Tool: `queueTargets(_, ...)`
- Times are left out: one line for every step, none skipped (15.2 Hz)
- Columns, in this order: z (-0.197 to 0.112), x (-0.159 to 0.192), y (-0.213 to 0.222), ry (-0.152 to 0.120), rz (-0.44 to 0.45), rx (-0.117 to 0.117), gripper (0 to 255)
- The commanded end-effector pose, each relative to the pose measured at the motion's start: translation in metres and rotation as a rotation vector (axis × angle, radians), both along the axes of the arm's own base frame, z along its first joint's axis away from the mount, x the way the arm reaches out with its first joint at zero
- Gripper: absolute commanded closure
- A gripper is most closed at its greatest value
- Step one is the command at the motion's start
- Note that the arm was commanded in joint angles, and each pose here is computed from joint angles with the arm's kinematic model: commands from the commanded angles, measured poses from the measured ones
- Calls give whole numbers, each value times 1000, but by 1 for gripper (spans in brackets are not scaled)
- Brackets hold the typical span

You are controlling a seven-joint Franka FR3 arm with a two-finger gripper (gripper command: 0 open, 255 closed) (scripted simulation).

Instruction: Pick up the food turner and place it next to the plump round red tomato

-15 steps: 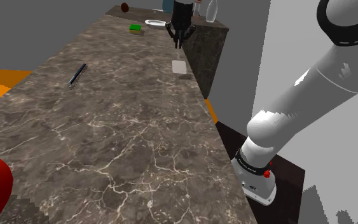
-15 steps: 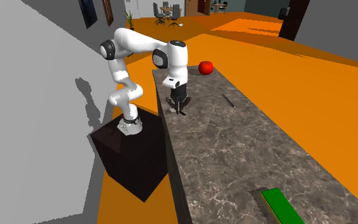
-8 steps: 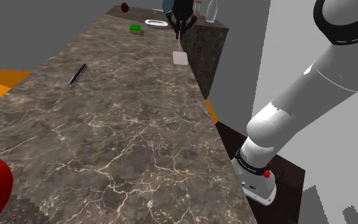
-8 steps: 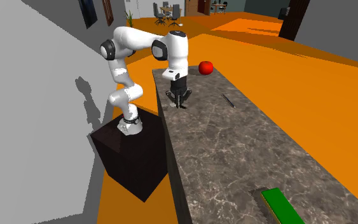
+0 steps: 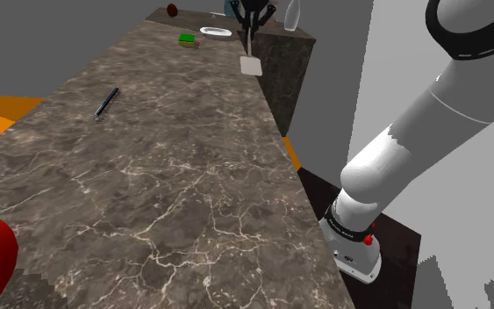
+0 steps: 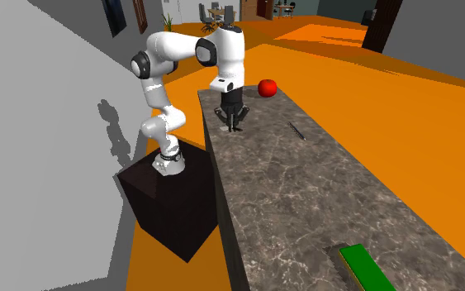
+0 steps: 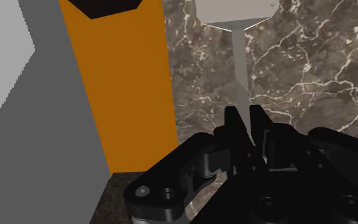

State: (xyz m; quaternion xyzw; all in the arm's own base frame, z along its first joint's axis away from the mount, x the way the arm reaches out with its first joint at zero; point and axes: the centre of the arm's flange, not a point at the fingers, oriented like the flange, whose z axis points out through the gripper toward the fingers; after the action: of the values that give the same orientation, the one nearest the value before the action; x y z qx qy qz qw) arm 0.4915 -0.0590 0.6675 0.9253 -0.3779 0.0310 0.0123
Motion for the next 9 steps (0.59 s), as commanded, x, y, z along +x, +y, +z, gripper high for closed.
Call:
queueTargets(10, -1, 0, 0, 0, 0, 255)
queueTargets(16, -1, 0, 0, 0, 0, 255)
queueTargets(21, -1, 0, 0, 0, 0, 255)
queueTargets(26, -1, 0, 0, 0, 0, 255)
queueTargets(32, -1, 0, 0, 0, 0, 255)
queueTargets(33, -1, 0, 0, 0, 0, 255)
queueTargets(33, -8, 11, 0, 0, 0, 255)
queueTargets(33, -16, 22, 0, 0, 0, 255)
queueTargets(33, -23, 33, 0, 0, 0, 255)
